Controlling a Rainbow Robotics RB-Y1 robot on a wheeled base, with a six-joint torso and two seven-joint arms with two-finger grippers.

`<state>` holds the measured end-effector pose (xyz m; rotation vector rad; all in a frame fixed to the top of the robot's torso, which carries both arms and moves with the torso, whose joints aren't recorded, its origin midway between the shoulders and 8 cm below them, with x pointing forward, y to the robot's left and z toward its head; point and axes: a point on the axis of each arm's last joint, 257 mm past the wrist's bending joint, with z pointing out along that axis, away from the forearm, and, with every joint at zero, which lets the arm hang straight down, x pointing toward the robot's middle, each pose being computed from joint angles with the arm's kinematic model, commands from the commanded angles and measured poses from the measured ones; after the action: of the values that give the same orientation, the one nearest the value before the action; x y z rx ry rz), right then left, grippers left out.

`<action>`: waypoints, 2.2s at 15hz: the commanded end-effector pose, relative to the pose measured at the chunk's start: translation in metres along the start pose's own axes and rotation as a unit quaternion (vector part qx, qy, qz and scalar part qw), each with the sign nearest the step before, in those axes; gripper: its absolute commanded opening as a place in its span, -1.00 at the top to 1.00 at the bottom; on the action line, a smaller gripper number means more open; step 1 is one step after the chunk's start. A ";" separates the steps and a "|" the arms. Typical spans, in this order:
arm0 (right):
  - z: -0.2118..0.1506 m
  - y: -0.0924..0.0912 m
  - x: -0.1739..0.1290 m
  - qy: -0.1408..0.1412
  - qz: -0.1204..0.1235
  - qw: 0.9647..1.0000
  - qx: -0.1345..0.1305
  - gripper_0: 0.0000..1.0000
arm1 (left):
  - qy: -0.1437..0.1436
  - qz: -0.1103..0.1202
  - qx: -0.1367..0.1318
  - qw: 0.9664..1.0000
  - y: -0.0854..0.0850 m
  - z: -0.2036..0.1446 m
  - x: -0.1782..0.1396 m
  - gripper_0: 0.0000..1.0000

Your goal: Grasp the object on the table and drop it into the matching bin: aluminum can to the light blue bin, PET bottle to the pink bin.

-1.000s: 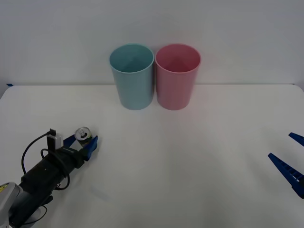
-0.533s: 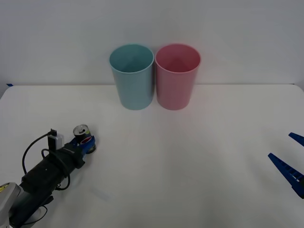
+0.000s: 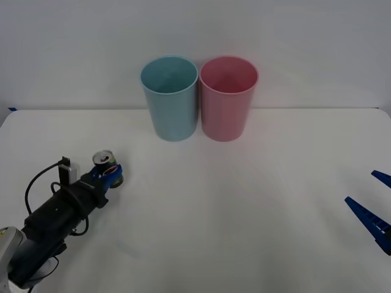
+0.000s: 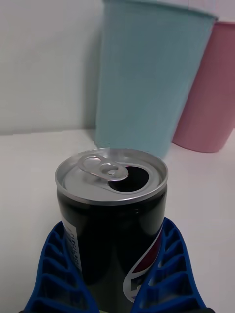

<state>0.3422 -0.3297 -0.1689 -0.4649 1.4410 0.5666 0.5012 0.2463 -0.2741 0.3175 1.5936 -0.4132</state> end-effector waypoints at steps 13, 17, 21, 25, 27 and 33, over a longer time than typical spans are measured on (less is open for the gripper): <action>0.000 0.000 0.000 0.000 0.000 1.000 0.000 -1.00 | -0.089 -0.028 0.057 0.994 0.005 -0.008 -0.160 1.00; 0.000 0.000 0.000 0.000 0.000 1.000 0.000 -1.00 | -0.106 -0.046 0.085 0.990 -0.008 0.009 -0.205 1.00; 0.000 0.000 0.000 0.000 0.000 1.000 0.000 -1.00 | -0.117 -0.061 0.102 0.986 -0.015 0.031 -0.248 1.00; 0.000 0.000 0.000 0.000 0.000 1.000 0.000 -1.00 | -0.118 -0.077 0.120 0.983 -0.027 0.062 -0.283 0.98; 0.000 0.000 0.000 0.000 0.000 1.000 0.000 -1.00 | -0.112 -0.075 0.125 0.983 -0.027 0.080 -0.287 0.98; 0.000 0.000 0.000 0.000 0.000 1.000 0.000 -1.00 | -0.078 -0.062 0.137 0.986 -0.032 0.139 -0.294 0.97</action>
<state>0.3423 -0.3297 -0.1689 -0.4649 1.4410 0.5666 0.6255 0.1743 0.0157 0.3809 1.4008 -0.7362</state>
